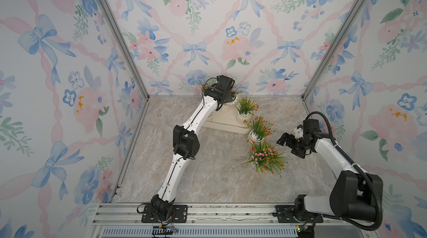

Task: Put the potted gypsophila into the storage box
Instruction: Place the baby's breath potted plant at the storage box.

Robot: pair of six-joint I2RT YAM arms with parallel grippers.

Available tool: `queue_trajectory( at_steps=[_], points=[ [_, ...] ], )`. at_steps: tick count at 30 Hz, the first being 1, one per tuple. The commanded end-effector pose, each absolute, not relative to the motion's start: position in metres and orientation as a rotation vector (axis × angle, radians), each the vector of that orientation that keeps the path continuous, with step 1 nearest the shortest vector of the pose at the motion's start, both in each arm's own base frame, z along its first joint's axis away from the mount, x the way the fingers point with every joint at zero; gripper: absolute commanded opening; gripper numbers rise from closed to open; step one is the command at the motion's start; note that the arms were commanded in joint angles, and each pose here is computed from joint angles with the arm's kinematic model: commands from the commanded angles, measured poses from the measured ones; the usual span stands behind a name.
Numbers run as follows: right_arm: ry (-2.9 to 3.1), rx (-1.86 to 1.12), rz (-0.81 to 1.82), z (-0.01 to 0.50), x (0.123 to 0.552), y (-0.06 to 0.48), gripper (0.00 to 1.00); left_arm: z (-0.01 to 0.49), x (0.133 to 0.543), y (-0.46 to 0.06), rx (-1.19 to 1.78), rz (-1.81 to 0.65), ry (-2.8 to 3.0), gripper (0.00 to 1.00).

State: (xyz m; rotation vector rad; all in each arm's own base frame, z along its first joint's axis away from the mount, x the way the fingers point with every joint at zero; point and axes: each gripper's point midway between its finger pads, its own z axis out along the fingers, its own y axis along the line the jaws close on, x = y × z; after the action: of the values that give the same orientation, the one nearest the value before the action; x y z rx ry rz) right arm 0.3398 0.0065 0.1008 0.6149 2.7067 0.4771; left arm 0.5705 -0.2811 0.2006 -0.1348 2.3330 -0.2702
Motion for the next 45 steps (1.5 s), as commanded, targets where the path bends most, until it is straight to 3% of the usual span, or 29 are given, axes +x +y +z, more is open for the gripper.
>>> queue_trajectory(
  at_steps=[1,20,45],
  points=[
    [2.746,0.622,0.443,0.096,0.337,0.001,0.97,0.23,0.589,-0.28,-0.224,-0.313,2.201,0.0],
    [2.757,0.625,0.443,0.09,0.338,0.001,0.97,0.19,0.591,-0.337,-0.173,-0.456,2.216,0.0],
    [2.79,0.638,0.448,0.079,0.337,0.001,0.97,0.143,0.607,-0.333,-0.203,-0.391,2.225,0.0]
  ],
)
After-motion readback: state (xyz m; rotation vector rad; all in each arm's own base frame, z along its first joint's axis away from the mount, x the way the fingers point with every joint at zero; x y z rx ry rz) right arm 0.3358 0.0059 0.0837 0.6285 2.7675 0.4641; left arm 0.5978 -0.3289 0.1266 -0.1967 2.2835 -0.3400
